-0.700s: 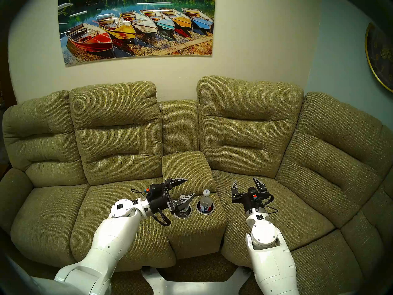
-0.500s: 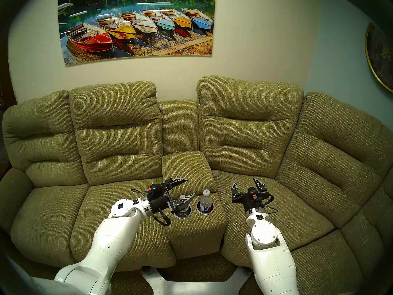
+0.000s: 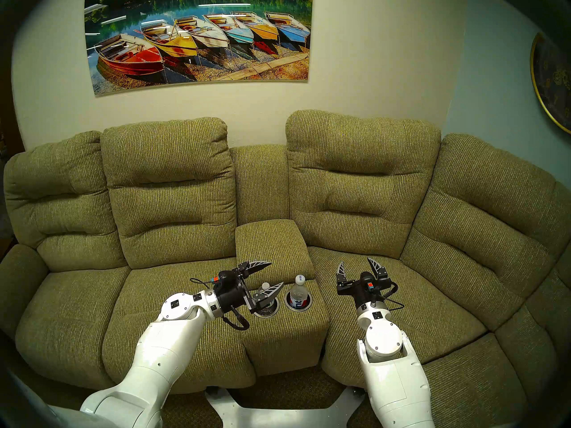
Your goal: Take bottles out of cup holder
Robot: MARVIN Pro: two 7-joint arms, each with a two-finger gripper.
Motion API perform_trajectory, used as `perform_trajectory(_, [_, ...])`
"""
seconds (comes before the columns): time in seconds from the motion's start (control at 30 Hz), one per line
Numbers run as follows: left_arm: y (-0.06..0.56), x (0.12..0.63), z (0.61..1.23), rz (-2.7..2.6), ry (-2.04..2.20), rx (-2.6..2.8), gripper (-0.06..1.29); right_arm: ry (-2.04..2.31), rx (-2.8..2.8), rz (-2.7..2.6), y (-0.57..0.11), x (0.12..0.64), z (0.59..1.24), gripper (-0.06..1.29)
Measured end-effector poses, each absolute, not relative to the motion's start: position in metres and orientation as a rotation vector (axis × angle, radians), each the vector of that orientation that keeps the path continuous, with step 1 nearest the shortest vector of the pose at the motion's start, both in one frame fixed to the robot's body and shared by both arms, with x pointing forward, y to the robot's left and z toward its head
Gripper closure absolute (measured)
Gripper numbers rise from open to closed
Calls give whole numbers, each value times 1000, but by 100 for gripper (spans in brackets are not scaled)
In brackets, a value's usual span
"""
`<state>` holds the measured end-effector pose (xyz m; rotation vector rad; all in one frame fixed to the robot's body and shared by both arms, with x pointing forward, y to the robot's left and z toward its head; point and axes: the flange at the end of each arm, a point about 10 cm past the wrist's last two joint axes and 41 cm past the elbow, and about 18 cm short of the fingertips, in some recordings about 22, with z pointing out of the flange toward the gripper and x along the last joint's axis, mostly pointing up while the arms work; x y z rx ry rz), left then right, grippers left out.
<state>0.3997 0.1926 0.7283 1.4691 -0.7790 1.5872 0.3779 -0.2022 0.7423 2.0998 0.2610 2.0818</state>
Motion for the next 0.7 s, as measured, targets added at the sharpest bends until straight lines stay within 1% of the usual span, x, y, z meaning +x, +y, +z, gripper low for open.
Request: perform_trajectory(0.7, [187, 401, 732, 1592, -774, 1520, -4, 260, 2100, 2081, -202, 378, 742, 1])
